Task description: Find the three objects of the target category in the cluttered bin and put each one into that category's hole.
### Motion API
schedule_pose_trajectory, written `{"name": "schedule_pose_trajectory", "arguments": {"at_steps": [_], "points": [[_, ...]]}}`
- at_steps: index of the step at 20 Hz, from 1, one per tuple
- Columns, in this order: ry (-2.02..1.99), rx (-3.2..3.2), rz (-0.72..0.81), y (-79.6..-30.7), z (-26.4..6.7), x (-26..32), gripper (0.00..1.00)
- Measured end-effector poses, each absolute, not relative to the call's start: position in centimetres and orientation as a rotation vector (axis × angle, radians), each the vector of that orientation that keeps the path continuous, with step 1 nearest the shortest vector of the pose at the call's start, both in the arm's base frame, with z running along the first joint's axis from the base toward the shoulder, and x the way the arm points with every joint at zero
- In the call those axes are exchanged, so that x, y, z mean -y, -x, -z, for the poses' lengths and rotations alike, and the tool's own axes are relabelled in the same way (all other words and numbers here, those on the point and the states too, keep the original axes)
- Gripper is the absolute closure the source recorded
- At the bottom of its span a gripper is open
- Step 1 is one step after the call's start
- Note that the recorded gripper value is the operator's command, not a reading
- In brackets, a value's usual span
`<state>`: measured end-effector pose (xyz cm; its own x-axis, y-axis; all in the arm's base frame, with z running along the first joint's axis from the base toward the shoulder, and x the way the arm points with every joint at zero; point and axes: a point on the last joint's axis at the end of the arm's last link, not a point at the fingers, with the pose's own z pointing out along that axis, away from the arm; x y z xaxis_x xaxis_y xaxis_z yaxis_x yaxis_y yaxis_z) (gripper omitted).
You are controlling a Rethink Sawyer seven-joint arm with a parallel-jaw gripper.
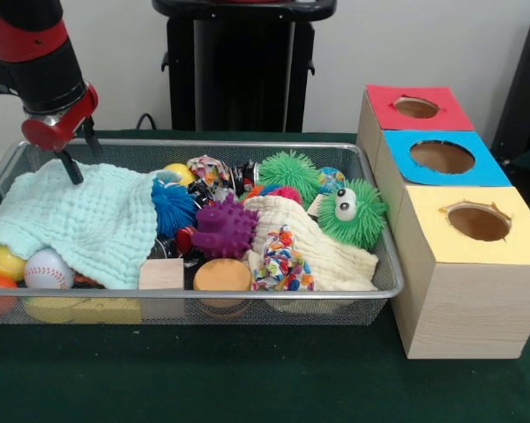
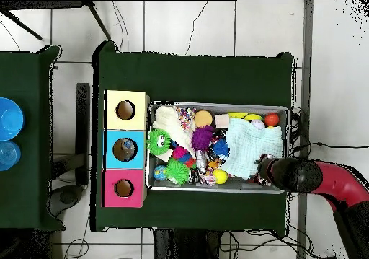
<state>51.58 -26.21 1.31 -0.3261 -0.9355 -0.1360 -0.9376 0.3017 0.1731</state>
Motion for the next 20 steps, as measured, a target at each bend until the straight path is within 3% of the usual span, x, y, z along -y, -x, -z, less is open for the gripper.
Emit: {"name": "schedule_pose_trajectory", "arguments": {"at_steps": [7, 20], "points": [[1.757, -2.556, -0.433, -51.9, -1.8, 25.2, 0.0], [1.771, -2.543, -0.452, -53.4, -2.0, 23.2, 0.0]]}}
